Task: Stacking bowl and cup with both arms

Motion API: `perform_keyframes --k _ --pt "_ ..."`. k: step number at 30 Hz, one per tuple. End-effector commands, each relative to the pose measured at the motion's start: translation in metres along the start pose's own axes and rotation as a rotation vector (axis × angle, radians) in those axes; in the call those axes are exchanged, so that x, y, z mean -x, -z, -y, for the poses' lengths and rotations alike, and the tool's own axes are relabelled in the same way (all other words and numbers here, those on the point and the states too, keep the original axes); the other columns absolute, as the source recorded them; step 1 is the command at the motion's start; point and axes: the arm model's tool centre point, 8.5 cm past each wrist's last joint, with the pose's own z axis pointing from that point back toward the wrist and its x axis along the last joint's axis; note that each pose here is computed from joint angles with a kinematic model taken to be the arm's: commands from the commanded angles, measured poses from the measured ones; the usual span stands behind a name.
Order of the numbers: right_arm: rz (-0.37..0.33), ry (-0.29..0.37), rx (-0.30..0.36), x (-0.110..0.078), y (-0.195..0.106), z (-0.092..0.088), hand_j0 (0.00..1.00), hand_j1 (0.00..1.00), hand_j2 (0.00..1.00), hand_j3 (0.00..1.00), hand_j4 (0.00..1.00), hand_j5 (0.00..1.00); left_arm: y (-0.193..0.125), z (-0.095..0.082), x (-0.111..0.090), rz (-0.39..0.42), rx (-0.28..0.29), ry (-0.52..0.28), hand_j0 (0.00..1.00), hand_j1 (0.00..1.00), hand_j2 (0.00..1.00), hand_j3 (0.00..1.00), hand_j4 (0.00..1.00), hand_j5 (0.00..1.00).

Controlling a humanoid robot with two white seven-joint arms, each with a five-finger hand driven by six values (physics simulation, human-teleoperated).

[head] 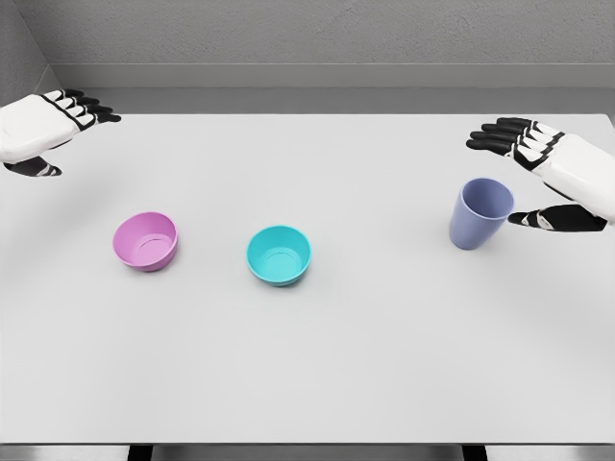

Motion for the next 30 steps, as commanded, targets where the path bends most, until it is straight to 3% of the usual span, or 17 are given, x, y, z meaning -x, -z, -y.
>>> perform_keyframes --k 1,5,8,13,30 --pt "-0.001 0.007 0.009 0.0 0.0 0.001 1.0 1.0 1.0 1.0 1.0 1.0 -0.001 -0.001 0.001 -0.002 -0.003 -0.003 1.0 1.0 1.0 1.0 1.0 1.0" --pt "-0.001 0.006 0.01 0.0 0.0 0.001 1.0 1.0 1.0 1.0 1.0 1.0 -0.001 -0.001 0.0 -0.001 -0.001 -0.001 1.0 1.0 1.0 1.0 1.0 1.0" --pt "-0.001 0.003 0.011 0.0 0.0 0.003 1.0 1.0 1.0 1.0 1.0 1.0 0.003 0.016 -0.006 0.015 0.153 0.01 1.0 1.0 1.0 1.0 1.0 1.0" --pt "-0.001 0.003 0.006 0.0 0.0 0.003 1.0 1.0 1.0 1.0 1.0 1.0 0.012 0.026 -0.024 0.071 0.298 0.038 1.0 1.0 1.0 1.0 1.0 1.0" --pt "0.0 -0.006 0.004 0.0 0.0 0.004 1.0 1.0 1.0 1.0 1.0 1.0 0.019 0.015 -0.05 0.15 0.298 0.096 1.0 1.0 1.0 1.0 1.0 1.0"
